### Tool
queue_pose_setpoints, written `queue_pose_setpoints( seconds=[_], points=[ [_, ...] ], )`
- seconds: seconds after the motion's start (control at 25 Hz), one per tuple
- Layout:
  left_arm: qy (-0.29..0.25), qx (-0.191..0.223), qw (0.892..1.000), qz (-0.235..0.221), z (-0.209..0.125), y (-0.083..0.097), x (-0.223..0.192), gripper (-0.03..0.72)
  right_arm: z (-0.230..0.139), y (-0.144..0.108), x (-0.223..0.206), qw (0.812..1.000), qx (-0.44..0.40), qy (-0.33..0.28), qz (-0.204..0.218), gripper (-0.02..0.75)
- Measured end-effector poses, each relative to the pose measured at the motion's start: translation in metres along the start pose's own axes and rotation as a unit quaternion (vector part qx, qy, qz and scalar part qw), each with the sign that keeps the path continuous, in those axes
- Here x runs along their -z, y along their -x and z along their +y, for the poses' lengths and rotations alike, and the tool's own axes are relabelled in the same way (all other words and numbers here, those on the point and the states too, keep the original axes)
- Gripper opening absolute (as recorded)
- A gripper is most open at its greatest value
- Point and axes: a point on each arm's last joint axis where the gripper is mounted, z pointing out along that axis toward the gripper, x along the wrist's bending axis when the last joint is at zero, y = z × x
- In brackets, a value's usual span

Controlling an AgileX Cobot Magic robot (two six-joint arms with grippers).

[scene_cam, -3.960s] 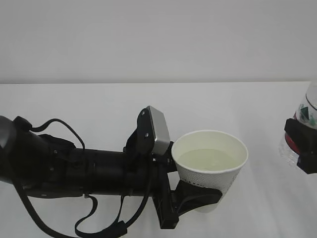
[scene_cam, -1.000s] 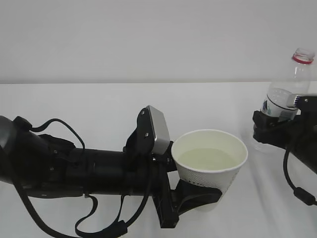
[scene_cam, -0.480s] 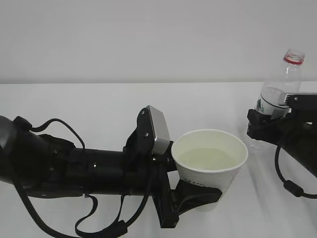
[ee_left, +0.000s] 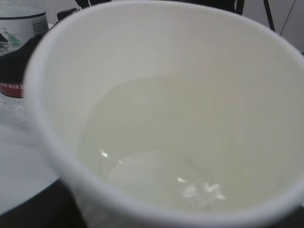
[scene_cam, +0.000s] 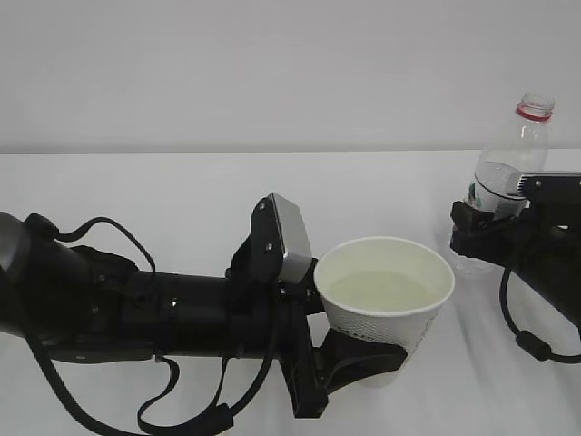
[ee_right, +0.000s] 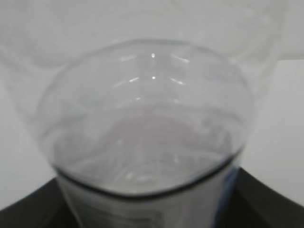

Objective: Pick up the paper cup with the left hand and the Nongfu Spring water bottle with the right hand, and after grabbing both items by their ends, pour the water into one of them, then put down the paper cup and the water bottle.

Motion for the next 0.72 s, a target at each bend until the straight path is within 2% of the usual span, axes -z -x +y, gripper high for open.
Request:
queue_pose_setpoints(
  seconds=[0.08, 0.4, 0.72],
  points=[
    [0.0, 0.0, 1.0, 0.0, 0.0, 0.0, 0.0, 0.498, 0.0, 0.0, 0.0, 1.0, 0.0, 0.0, 0.0, 0.499],
    [0.0, 0.0, 1.0, 0.0, 0.0, 0.0, 0.0, 0.498, 0.0002, -0.0002, 0.0, 1.0, 0.0, 0.001, 0.001, 0.639],
    [0.0, 0.0, 1.0, 0.0, 0.0, 0.0, 0.0, 0.498, -0.0052, 0.0, 0.0061, 1.0, 0.0, -0.01, 0.0, 0.654]
  ],
)
